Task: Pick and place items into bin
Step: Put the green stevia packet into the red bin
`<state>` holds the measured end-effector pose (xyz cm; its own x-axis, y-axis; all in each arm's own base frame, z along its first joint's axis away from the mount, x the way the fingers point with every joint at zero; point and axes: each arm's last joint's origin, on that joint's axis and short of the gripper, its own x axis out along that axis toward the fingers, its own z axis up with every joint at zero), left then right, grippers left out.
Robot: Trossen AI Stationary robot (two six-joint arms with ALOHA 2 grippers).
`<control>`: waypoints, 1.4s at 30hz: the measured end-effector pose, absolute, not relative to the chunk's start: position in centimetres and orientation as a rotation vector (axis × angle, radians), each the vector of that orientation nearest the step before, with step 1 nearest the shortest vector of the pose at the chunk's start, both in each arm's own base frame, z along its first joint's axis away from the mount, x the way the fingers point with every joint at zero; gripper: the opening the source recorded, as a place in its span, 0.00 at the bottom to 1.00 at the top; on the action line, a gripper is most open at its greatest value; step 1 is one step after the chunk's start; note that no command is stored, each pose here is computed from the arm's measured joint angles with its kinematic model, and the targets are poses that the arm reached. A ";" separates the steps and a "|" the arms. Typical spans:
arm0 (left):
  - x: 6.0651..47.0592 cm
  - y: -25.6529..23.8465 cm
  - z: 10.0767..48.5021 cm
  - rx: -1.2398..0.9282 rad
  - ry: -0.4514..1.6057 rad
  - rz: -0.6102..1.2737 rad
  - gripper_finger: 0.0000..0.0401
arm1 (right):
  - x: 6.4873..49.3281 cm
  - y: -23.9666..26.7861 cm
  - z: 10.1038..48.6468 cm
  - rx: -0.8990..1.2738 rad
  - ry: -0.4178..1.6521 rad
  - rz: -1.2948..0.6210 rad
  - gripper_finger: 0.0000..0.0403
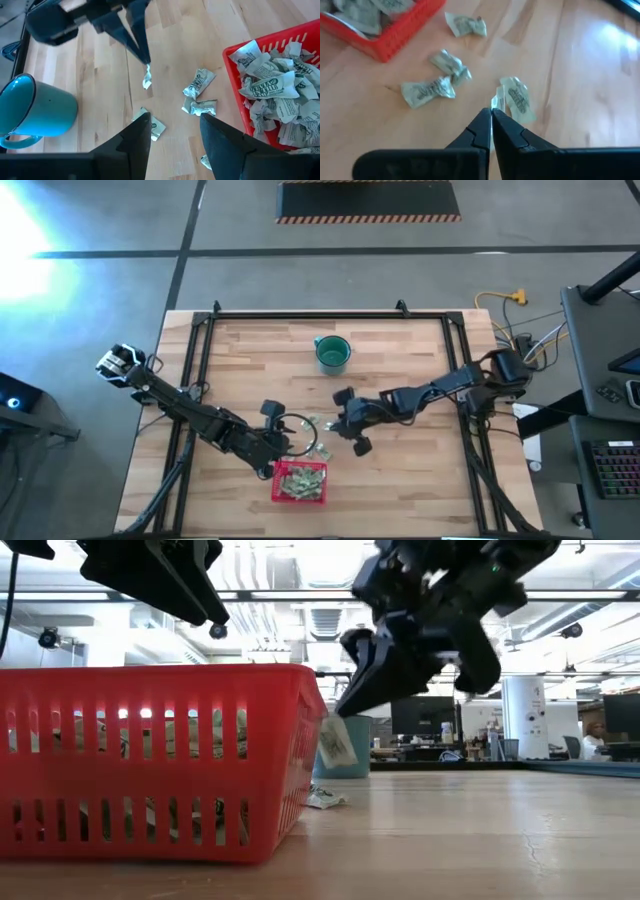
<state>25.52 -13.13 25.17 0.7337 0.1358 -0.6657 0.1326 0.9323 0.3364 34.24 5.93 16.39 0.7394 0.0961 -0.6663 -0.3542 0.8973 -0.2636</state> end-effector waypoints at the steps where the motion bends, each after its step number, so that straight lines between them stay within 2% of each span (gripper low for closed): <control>1: 25.5 -13.1 25.2 0.379 0.752 0.002 0.38 | 34.1 6.2 16.6 -0.404 0.691 0.255 0.02; 10: 25.5 -13.1 25.2 0.380 0.752 0.002 0.38 | 33.6 7.9 18.1 -0.471 0.625 0.246 0.02; 18: 25.4 -13.1 25.1 0.392 0.758 0.016 0.38 | 33.5 10.6 19.5 -0.512 0.466 0.311 0.02; 29: 24.4 -12.0 24.3 0.402 0.844 0.217 0.38 | 33.3 14.4 20.3 -0.497 0.252 0.528 0.02; 42: 23.3 -11.2 21.5 0.482 0.904 0.267 0.38 | 36.1 15.6 18.2 -0.476 0.310 0.582 0.02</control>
<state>23.26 -11.20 21.52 0.5958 0.4181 -0.6857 -0.0219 0.8620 0.5065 36.08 15.57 18.17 0.7942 0.4505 -0.4077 -0.5899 0.7325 -0.3397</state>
